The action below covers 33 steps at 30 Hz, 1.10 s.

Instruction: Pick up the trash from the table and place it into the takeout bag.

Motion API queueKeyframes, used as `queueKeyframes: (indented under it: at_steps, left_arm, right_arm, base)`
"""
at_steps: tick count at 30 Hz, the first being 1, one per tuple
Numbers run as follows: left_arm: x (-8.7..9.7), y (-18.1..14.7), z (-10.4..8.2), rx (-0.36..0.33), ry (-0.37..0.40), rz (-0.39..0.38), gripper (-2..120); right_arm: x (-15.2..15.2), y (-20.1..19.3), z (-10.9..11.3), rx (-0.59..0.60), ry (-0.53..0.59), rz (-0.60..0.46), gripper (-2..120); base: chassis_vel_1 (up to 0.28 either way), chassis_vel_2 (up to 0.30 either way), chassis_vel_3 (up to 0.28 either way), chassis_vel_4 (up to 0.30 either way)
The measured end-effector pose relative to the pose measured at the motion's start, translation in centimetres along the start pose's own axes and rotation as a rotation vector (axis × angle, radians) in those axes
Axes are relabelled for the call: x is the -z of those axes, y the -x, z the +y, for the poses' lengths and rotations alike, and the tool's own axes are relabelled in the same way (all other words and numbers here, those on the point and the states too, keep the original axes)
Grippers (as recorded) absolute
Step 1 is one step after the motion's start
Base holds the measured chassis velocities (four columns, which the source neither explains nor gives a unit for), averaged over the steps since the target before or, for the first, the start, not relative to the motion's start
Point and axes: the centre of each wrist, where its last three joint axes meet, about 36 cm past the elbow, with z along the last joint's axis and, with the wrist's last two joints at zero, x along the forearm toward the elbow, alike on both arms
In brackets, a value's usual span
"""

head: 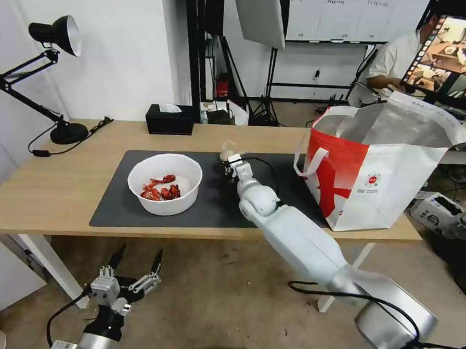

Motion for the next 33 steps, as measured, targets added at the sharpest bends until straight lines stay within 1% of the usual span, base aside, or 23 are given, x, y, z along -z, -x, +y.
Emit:
queueKeyframes:
  at_steps: [1,3,4,5,6,7,9,10,13,14,16,17,18,21,22,23,25,26,29,30,32,33]
  left_arm:
    - [0.0,0.0,0.0,0.0,0.0,0.0,100]
    - [0.2,0.0,0.0,-0.003,0.001,-0.003,100]
    - [0.2,0.0,0.0,-0.003,0.001,-0.003,100]
    - [0.3,0.1,0.0,-0.005,0.003,-0.005,100]
    - [0.4,0.1,0.0,-0.006,0.005,-0.006,100]
    - [0.4,0.1,0.0,-0.006,0.005,-0.006,100]
    - [0.4,0.1,0.1,-0.007,0.007,-0.005,100]
    - [0.4,0.1,0.1,-0.007,0.007,-0.005,100]
    - [0.5,0.0,0.0,-0.007,0.006,-0.004,100]
    - [0.5,0.0,0.0,-0.007,0.006,-0.004,100]
    - [0.4,0.0,0.0,-0.009,0.005,-0.002,100]
    - [0.4,0.0,0.0,-0.01,0.005,-0.001,100]
    - [0.4,0.0,0.0,-0.01,0.005,-0.001,100]
    - [0.5,0.1,0.0,-0.014,0.007,-0.001,100]
    - [0.5,0.1,0.0,-0.014,0.007,-0.001,100]
    - [0.5,0.0,0.0,-0.016,0.008,0.0,100]
    - [0.6,0.0,0.0,-0.02,0.011,0.001,100]
    - [0.6,0.0,0.0,-0.02,0.011,0.001,100]
    - [0.8,0.1,0.0,-0.028,0.015,-0.001,100]
    - [0.8,0.1,0.0,-0.028,0.015,-0.001,100]
    - [1.0,0.2,-0.1,-0.032,0.014,-0.001,100]
    - [1.0,0.2,-0.1,-0.033,0.013,-0.002,100]
  right_arm:
    - [0.0,0.0,0.0,0.0,0.0,0.0,7]
    - [0.3,-2.1,-1.0,-0.056,-0.056,-0.129,7]
    - [0.3,-2.1,-1.0,-0.056,-0.056,-0.129,7]
    - [0.6,-3.4,-1.4,-0.094,-0.073,-0.207,7]
    - [0.8,-4.2,-1.6,-0.119,-0.078,-0.25,7]
    - [0.8,-4.2,-1.6,-0.119,-0.078,-0.25,7]
    - [1.4,-6.2,-2.1,-0.178,-0.079,-0.341,7]
    - [1.4,-6.2,-2.1,-0.178,-0.079,-0.341,7]
    - [2.4,-8.2,-3.3,-0.248,-0.073,-0.425,7]
    - [2.4,-8.2,-3.3,-0.248,-0.073,-0.425,7]
    - [3.0,-9.2,-5.1,-0.3,-0.094,-0.464,7]
    - [3.4,-9.8,-6.0,-0.321,-0.104,-0.464,7]
    - [3.4,-9.8,-6.0,-0.321,-0.104,-0.464,7]
    - [4.7,-11.8,-8.7,-0.351,-0.079,-0.375,7]
    - [4.7,-11.8,-8.7,-0.351,-0.079,-0.375,7]
    - [5.1,-12.5,-9.7,-0.363,-0.066,-0.345,7]
    - [5.6,-13.3,-11.8,-0.401,-0.069,-0.316,7]
    - [5.6,-13.3,-11.8,-0.401,-0.069,-0.316,7]
    - [6.3,-14.1,-14.7,-0.455,-0.073,-0.275,7]
    - [6.3,-14.1,-14.7,-0.455,-0.073,-0.275,7]
    - [6.6,-14.4,-16.2,-0.483,-0.07,-0.244,7]
    - [6.6,-14.5,-16.4,-0.489,-0.065,-0.232,7]
  base:
    - [0.0,0.0,0.0,0.0]
    - [0.0,0.0,0.0,0.0]
    - [0.0,0.0,0.0,0.0]
    - [0.0,0.0,0.0,0.0]
    - [0.0,0.0,0.0,0.0]
    - [0.0,0.0,0.0,0.0]
    - [0.0,0.0,0.0,0.0]
    - [0.0,0.0,0.0,0.0]
    - [0.0,0.0,0.0,0.0]
    - [0.0,0.0,0.0,0.0]
    - [0.0,0.0,0.0,0.0]
    - [0.0,0.0,0.0,0.0]
    - [0.0,0.0,0.0,0.0]
    - [0.0,0.0,0.0,0.0]
    - [0.0,0.0,0.0,0.0]
    - [0.0,0.0,0.0,0.0]
    - [0.0,0.0,0.0,0.0]
    - [0.0,0.0,0.0,0.0]
    - [0.0,0.0,0.0,0.0]
    - [0.0,0.0,0.0,0.0]
    - [0.0,0.0,0.0,0.0]
    - [0.0,0.0,0.0,0.0]
